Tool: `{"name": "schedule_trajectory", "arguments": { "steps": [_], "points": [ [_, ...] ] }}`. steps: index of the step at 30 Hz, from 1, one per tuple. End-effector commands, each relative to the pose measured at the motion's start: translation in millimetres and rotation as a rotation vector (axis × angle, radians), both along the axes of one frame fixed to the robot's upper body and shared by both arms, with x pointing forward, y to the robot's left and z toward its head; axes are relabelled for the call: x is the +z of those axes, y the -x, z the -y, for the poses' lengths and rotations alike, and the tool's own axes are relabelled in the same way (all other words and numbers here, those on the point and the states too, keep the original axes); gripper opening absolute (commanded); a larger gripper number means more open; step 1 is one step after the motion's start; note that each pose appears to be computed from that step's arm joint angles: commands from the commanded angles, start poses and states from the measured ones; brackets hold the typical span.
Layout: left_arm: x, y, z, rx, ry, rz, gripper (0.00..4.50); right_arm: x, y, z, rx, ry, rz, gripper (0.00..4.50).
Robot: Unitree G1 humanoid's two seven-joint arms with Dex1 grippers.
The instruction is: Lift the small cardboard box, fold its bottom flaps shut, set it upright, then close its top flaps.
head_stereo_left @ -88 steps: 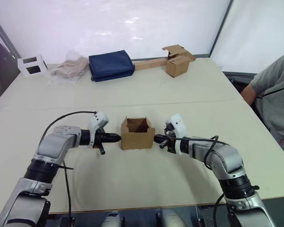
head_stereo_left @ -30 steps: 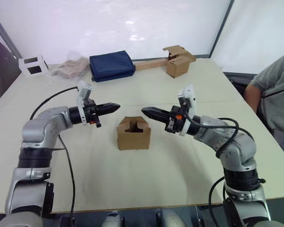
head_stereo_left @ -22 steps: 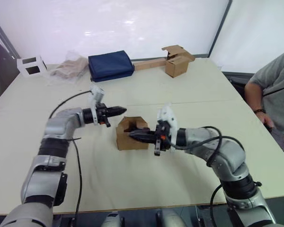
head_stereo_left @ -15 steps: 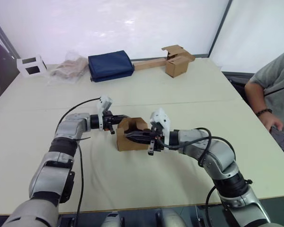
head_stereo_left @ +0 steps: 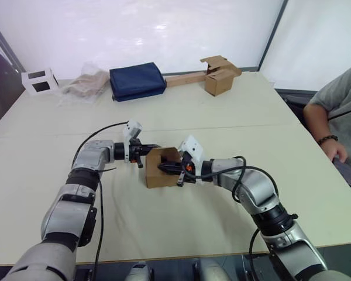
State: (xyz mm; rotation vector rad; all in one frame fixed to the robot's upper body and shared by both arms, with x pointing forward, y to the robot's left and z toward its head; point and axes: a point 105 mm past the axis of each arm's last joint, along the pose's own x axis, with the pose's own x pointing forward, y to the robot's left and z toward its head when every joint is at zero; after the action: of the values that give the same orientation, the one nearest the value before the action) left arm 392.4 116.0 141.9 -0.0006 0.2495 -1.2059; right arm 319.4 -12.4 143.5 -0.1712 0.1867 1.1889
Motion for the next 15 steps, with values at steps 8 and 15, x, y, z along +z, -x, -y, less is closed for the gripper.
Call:
{"name": "schedule_trajectory", "arguments": {
  "steps": [8, 15],
  "points": [
    [52, 14, -14, -0.032, 0.066, 0.14, 0.1, 3, 2, -3, 0.01, -0.015, 0.017, 0.0],
    [73, 56, -17, -0.097, 0.086, 0.148, 0.1, 5, 1, -1, -0.003, -0.027, 0.014, 0.0]
  ]
}}
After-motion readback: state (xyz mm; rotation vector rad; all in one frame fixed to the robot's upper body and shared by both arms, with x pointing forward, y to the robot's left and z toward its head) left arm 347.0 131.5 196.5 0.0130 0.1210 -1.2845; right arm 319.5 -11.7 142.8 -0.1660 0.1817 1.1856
